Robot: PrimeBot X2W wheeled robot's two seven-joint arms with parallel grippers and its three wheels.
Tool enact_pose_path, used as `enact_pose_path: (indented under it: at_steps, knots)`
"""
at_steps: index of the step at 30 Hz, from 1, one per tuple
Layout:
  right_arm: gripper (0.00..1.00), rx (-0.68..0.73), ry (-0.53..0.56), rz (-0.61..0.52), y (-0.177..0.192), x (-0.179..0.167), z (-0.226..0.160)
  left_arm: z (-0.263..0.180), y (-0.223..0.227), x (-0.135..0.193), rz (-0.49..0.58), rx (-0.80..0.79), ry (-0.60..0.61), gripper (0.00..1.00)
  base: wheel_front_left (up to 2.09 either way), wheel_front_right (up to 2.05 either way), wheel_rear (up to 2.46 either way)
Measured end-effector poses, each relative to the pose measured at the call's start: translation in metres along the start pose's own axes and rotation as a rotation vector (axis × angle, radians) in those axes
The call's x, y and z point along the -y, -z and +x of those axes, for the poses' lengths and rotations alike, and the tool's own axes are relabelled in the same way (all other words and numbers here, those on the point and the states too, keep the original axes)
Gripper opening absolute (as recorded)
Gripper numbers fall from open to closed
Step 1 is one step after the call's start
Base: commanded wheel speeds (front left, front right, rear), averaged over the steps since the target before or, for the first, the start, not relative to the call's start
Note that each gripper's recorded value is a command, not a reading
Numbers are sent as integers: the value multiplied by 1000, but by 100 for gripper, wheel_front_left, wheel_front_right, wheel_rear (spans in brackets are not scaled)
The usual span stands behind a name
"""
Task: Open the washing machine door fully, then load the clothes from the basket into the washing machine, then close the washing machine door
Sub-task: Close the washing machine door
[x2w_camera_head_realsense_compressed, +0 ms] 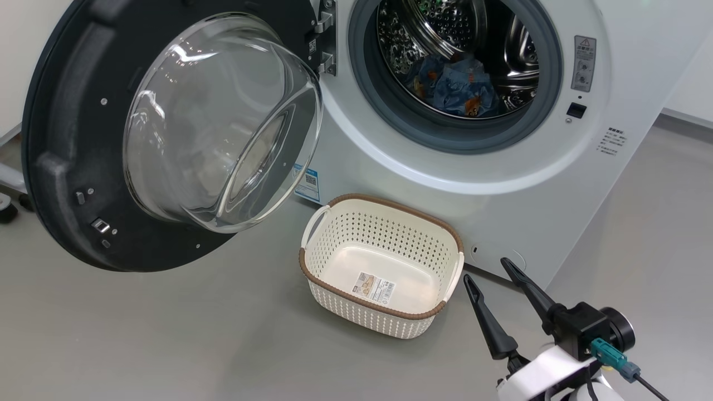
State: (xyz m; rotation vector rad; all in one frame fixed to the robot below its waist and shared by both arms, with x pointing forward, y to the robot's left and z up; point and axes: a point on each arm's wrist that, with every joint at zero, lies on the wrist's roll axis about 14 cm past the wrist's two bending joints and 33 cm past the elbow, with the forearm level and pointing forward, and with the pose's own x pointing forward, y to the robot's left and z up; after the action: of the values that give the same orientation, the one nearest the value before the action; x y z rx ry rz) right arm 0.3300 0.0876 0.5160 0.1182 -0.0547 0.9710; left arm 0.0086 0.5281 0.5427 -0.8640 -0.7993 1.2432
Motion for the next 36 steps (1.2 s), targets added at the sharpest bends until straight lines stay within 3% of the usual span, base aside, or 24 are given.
enact_pose_path:
  at_steps: [16,36]
  knots:
    - [100,-15,80,16,4,7,-24,44,-3,11,-117,-112,-43,0,0,0,0]
    - [100,-29,180,-10,9,36,-49,66,69,46,-190,-343,-42,0,0,0,0]
